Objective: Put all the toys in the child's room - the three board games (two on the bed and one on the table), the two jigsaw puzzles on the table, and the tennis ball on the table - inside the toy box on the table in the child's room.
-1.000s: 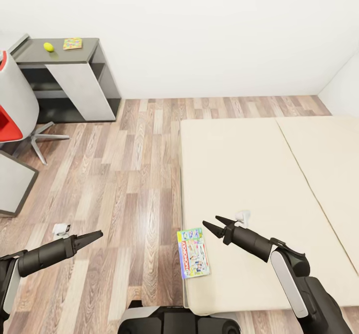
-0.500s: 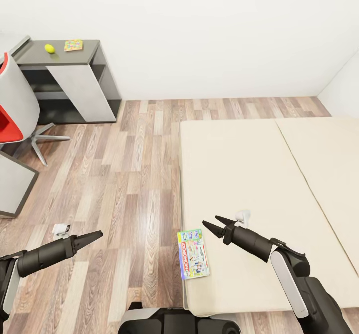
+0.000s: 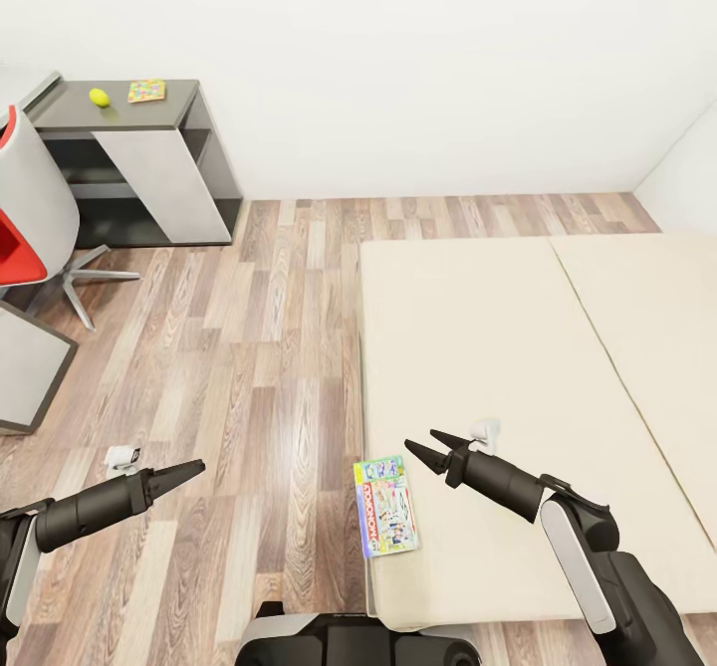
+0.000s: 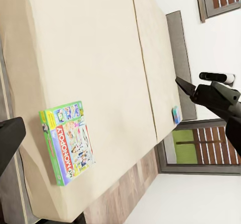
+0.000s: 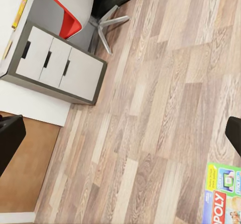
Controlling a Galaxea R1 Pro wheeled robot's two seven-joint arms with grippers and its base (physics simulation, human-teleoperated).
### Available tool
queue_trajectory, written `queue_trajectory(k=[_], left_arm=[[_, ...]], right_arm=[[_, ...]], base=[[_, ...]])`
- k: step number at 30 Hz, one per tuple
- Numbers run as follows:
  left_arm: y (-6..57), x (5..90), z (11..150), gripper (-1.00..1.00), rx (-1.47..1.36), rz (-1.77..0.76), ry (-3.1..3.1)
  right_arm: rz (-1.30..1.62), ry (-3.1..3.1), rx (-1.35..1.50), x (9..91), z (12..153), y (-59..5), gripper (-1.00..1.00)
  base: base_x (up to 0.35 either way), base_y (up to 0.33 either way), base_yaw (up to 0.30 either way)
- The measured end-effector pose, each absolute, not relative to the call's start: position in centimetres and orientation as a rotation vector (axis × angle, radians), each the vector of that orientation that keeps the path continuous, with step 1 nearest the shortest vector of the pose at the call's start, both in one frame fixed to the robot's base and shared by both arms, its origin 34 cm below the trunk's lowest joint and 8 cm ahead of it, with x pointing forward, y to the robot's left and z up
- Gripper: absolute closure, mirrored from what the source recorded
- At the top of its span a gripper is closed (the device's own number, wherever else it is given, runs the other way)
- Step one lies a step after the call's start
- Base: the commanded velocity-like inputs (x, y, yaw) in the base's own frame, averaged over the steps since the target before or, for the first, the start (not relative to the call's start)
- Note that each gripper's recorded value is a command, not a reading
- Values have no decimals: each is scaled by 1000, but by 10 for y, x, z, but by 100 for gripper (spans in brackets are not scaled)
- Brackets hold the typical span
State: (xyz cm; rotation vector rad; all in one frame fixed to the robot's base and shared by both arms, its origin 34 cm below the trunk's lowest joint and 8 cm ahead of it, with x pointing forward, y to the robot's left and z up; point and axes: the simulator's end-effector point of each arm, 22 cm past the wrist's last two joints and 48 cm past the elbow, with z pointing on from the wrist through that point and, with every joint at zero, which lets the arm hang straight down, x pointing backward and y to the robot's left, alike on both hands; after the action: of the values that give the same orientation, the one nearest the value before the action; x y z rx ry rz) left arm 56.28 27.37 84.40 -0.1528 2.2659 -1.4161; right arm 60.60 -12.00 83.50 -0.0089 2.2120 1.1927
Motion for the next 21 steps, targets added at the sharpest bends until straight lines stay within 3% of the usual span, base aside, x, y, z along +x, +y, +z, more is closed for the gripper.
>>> queue_trajectory(k=[21], left_arm=[[274,563,844,-100,-153,-1416,2266]], right_arm=[[1191,2214,-9,606,835,-120,-100]], base=[[-36,0,0]])
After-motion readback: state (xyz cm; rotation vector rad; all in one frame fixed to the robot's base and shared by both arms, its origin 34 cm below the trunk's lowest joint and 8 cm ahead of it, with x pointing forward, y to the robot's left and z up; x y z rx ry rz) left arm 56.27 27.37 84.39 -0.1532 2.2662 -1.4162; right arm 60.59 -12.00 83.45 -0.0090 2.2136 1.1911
